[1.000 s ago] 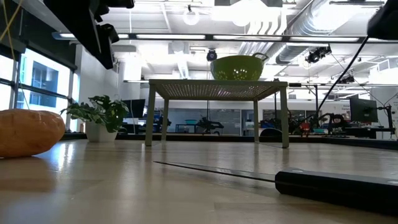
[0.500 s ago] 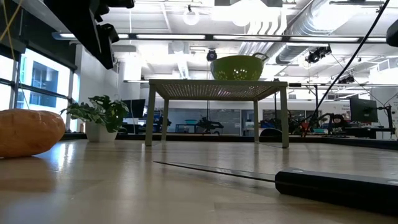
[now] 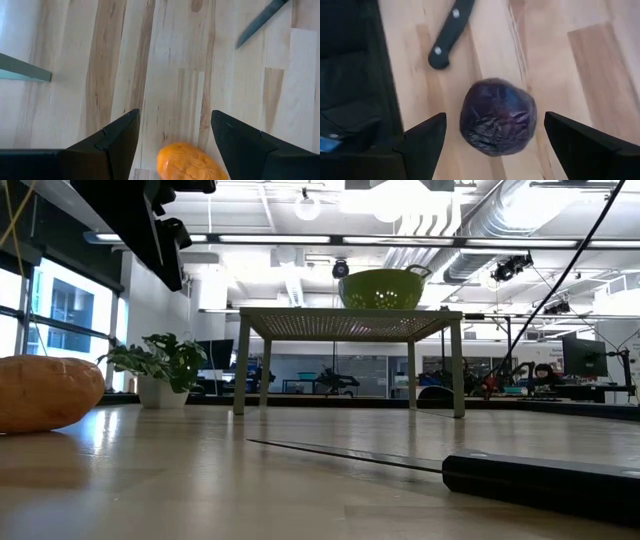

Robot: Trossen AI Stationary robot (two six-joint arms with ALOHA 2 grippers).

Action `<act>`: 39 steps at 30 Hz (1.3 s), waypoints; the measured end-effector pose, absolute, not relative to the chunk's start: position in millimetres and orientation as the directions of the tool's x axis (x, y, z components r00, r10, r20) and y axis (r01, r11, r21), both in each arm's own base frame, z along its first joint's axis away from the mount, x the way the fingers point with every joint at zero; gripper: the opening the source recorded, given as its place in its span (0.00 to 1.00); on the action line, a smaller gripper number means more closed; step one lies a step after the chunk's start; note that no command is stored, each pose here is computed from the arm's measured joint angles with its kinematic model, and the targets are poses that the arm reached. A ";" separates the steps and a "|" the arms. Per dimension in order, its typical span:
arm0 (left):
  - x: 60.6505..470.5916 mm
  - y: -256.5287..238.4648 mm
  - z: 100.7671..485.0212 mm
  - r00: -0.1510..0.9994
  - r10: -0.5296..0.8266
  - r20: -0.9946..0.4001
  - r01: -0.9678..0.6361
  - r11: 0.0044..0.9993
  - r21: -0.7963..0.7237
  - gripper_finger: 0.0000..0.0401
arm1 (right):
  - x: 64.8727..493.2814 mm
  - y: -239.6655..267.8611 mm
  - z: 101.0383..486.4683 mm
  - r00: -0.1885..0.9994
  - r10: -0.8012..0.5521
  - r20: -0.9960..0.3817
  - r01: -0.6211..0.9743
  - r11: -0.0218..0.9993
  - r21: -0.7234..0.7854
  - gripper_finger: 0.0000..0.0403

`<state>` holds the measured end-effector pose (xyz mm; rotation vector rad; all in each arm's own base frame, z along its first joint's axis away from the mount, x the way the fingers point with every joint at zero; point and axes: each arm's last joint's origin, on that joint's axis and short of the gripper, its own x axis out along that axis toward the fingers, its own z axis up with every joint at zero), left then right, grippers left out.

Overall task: Pick & Place Fruit
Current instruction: Put the black plum into the green strainer bowl on the top shelf

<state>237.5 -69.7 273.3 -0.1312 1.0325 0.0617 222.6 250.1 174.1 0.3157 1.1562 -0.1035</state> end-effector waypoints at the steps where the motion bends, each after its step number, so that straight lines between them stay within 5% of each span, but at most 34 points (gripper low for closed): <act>1: 237.5 -69.7 273.3 0.512 -0.011 -0.859 -0.113 0.990 -0.080 0.60 | 222.1 251.7 170.5 0.396 0.076 -0.915 0.242 0.953 0.184 0.82; 17: 238.0 -69.8 273.6 0.517 -0.012 -0.856 -0.113 0.990 -0.082 0.60 | 231.7 263.7 137.9 0.396 0.071 -0.916 0.257 0.949 0.184 0.81; 26: 238.0 -69.8 273.6 0.518 -0.012 -0.856 -0.114 0.990 -0.083 0.60 | 232.0 264.0 138.3 0.388 0.081 -0.918 0.257 0.947 0.193 0.57; 39: 237.4 -70.0 272.8 0.512 -0.011 -0.859 -0.140 0.985 -0.096 0.60 | 231.9 255.4 175.6 0.549 0.044 -0.835 0.250 0.944 0.214 0.63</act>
